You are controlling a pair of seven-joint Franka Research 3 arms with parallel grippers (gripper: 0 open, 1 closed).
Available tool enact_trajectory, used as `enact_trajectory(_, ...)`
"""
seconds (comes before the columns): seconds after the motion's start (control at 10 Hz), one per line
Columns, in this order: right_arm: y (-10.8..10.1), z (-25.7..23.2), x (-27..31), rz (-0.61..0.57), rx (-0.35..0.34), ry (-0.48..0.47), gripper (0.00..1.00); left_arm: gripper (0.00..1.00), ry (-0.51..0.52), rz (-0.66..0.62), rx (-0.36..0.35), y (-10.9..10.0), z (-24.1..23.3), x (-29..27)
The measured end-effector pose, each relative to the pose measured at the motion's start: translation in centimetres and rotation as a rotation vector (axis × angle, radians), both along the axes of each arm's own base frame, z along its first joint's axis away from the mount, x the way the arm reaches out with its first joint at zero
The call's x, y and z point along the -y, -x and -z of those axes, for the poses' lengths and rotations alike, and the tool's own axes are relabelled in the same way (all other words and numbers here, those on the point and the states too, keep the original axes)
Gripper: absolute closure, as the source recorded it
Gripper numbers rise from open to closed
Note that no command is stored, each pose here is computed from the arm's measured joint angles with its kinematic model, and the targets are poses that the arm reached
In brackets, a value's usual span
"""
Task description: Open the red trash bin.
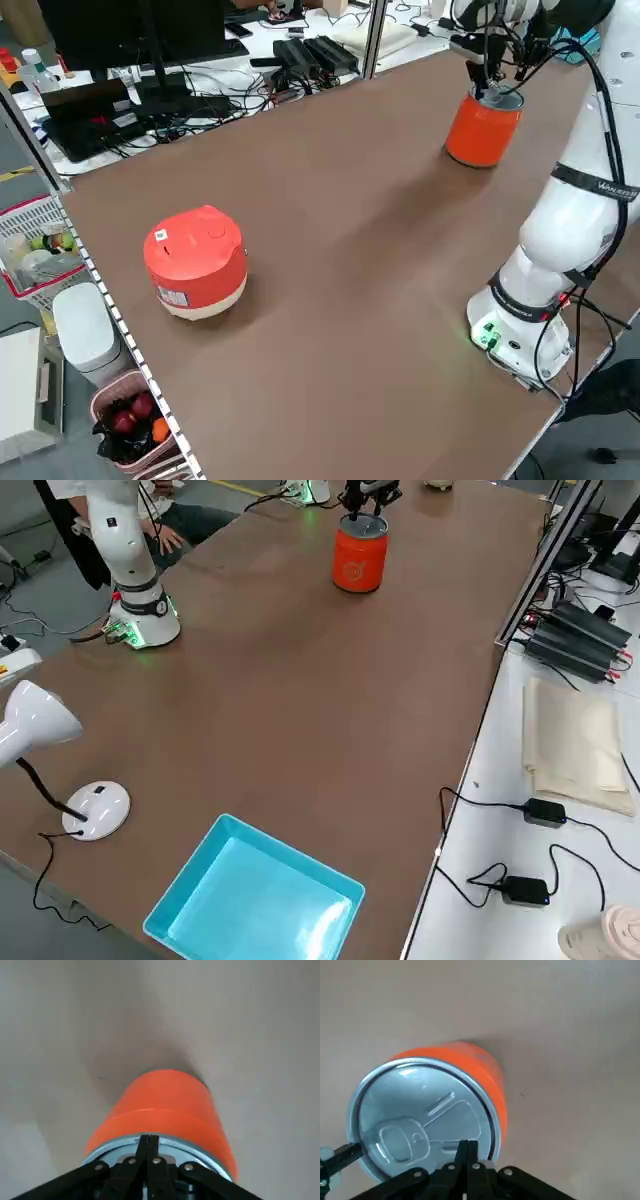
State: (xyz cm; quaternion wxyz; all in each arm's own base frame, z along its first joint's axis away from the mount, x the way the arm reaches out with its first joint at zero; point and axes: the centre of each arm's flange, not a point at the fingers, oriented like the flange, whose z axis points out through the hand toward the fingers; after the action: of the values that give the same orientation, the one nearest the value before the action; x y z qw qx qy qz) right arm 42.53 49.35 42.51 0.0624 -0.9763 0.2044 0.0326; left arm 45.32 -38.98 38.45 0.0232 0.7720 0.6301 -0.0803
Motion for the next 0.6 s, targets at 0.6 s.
enact_trajectory(0.6, -0.4, 3.4, -1.5, -0.002, 0.022, -0.012, 0.99, 0.99, 0.002, -0.012, 0.003, 0.0, 0.0, 0.0)
